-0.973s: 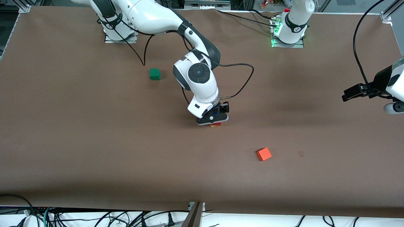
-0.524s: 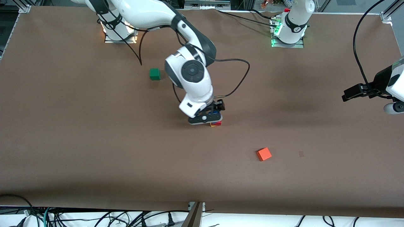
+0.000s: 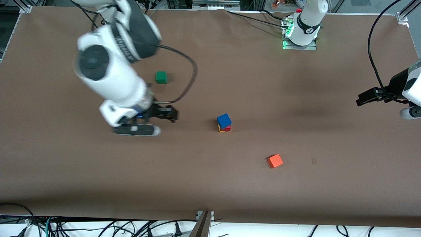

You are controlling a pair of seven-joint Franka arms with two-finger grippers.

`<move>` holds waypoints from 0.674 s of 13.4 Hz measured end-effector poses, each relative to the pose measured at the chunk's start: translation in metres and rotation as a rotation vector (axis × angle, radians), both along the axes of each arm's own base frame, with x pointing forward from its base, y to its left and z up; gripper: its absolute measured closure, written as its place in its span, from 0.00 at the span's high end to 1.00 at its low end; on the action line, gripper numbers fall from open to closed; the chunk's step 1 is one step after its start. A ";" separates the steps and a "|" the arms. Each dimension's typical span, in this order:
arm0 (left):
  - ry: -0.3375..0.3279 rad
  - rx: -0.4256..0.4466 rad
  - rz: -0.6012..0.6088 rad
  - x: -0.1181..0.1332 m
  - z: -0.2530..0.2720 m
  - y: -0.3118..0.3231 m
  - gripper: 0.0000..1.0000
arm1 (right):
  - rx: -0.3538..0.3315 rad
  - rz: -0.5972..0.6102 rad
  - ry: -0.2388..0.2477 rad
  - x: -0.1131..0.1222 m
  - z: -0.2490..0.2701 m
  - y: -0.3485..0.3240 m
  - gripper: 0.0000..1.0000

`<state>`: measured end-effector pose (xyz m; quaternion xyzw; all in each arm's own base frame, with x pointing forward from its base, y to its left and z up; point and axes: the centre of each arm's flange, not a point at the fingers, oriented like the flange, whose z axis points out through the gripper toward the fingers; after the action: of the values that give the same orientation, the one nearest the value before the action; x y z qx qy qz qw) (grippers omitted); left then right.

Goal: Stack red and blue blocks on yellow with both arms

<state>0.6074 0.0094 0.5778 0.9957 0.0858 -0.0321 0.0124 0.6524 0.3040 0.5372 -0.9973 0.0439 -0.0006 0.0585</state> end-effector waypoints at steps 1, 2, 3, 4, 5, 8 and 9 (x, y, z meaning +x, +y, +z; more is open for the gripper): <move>0.000 0.000 0.000 0.000 0.000 0.000 1.00 | -0.005 0.002 0.010 0.001 0.011 -0.024 1.00; 0.000 0.000 0.000 0.000 0.000 0.000 1.00 | -0.011 -0.003 0.014 0.001 0.019 -0.046 1.00; 0.000 0.000 0.000 0.000 0.000 0.000 1.00 | -0.018 -0.019 0.019 -0.002 0.027 -0.067 1.00; 0.000 0.000 0.000 0.000 0.000 0.000 1.00 | -0.022 -0.033 0.031 -0.009 0.032 -0.085 1.00; 0.000 0.000 0.000 0.000 0.000 0.000 1.00 | -0.023 -0.037 0.045 -0.018 0.036 -0.100 1.00; 0.002 0.000 0.000 0.001 -0.001 0.000 1.00 | -0.038 -0.040 0.078 -0.044 0.041 -0.144 1.00; 0.002 0.000 0.000 0.001 -0.001 0.000 1.00 | -0.055 -0.047 0.082 -0.052 0.041 -0.156 1.00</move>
<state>0.6083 0.0096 0.5763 0.9957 0.0859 -0.0331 0.0125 0.6005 0.1481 0.5777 -0.9964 0.0697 0.0376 0.0293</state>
